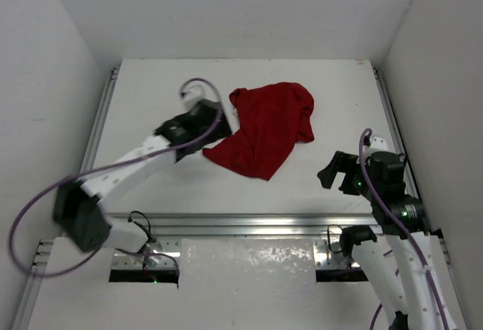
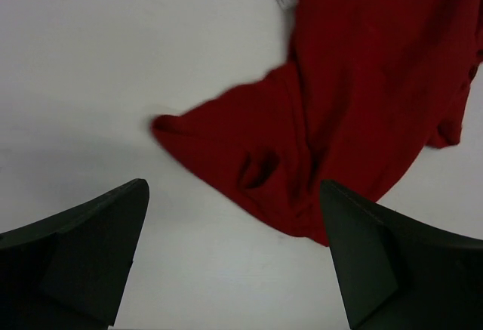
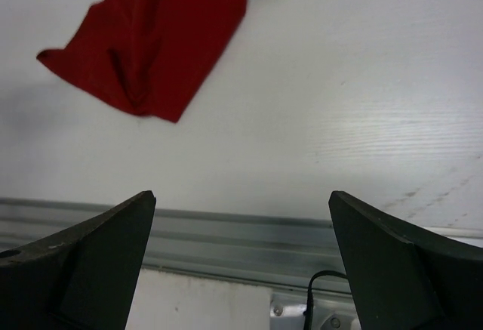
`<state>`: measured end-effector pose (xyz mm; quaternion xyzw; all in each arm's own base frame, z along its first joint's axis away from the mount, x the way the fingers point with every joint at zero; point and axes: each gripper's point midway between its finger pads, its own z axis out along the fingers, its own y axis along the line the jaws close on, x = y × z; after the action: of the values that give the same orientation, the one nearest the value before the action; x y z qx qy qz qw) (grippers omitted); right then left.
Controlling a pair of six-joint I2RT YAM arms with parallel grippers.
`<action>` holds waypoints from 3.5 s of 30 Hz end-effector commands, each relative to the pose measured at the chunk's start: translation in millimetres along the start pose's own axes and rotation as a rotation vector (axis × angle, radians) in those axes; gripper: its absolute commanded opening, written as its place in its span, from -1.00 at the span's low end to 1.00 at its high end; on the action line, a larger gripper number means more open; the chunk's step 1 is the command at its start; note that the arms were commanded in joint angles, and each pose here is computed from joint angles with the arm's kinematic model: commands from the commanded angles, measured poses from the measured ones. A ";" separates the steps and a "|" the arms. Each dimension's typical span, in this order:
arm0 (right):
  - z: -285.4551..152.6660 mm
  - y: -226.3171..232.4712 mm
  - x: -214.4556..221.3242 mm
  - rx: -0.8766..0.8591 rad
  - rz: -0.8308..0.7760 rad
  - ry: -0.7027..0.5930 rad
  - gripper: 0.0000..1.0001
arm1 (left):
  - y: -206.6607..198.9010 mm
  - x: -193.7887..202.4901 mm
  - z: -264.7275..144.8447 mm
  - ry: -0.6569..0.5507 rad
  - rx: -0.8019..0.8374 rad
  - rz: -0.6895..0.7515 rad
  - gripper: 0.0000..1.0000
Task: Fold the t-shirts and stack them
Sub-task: Flatten out the tshirt
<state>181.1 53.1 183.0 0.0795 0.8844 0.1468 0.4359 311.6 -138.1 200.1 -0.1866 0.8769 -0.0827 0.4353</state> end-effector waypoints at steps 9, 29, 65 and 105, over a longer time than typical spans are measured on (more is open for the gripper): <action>7.1 12.7 -2.8 -0.069 0.012 -0.007 0.98 | -83.5 122.2 100.2 0.191 -0.129 0.081 0.70; 6.5 17.2 1.6 -0.109 -0.001 -0.015 0.98 | -73.6 159.4 113.9 0.220 -0.207 0.127 0.11; 194.7 44.2 69.7 -0.217 0.070 0.372 0.42 | 85.5 0.8 -21.6 -0.202 -0.394 -0.051 -1.00; 74.0 -14.5 -157.4 0.344 -0.296 0.016 -1.00 | -3.9 -201.7 -137.6 -0.553 -0.135 -0.049 -1.00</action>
<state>322.4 33.6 257.0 0.0155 0.8945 -0.0413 0.4450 303.6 -53.5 426.2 -0.2634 0.7260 0.0408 0.6339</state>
